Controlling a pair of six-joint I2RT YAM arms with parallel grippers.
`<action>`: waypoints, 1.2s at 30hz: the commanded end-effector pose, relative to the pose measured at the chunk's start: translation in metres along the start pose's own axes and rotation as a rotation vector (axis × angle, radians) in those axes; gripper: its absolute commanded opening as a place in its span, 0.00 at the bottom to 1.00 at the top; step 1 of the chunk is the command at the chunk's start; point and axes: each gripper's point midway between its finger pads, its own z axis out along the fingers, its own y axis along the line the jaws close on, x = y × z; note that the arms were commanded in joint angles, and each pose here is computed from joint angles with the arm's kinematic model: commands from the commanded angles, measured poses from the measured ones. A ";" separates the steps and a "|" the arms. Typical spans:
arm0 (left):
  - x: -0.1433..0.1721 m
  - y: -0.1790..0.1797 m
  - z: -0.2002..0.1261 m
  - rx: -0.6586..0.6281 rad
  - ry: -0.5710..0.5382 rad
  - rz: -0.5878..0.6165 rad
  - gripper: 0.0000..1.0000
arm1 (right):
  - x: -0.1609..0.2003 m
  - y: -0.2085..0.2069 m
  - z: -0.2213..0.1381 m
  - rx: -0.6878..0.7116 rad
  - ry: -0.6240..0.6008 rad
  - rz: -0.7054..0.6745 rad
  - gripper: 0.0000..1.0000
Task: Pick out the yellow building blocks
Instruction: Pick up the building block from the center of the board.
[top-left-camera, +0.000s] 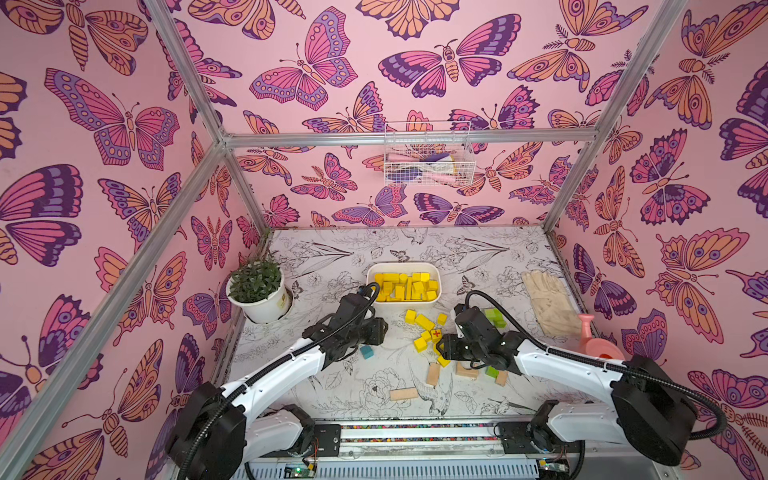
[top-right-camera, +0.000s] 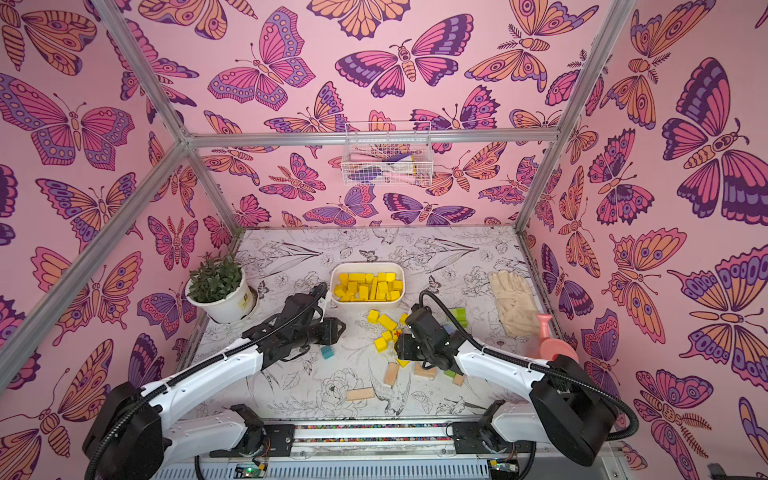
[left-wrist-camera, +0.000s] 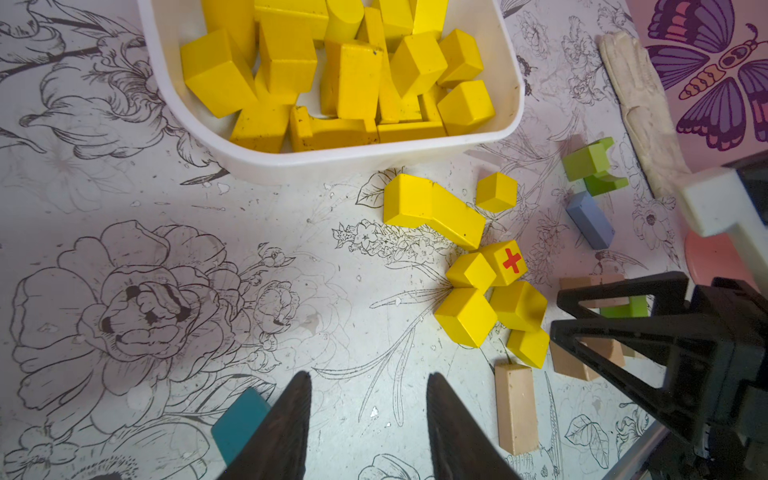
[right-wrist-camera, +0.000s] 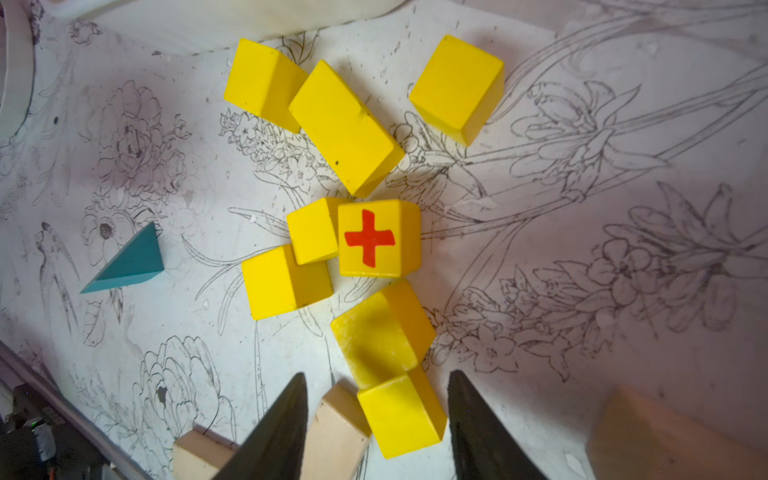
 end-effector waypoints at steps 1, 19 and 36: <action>0.002 0.002 0.003 0.006 0.002 -0.011 0.46 | -0.003 -0.005 0.002 0.062 0.009 -0.014 0.56; 0.002 0.003 0.007 0.008 0.019 -0.022 0.46 | 0.000 0.011 0.020 0.057 0.065 -0.073 0.56; 0.002 0.005 0.007 0.009 0.021 -0.034 0.46 | 0.004 0.022 0.017 0.076 0.056 -0.135 0.55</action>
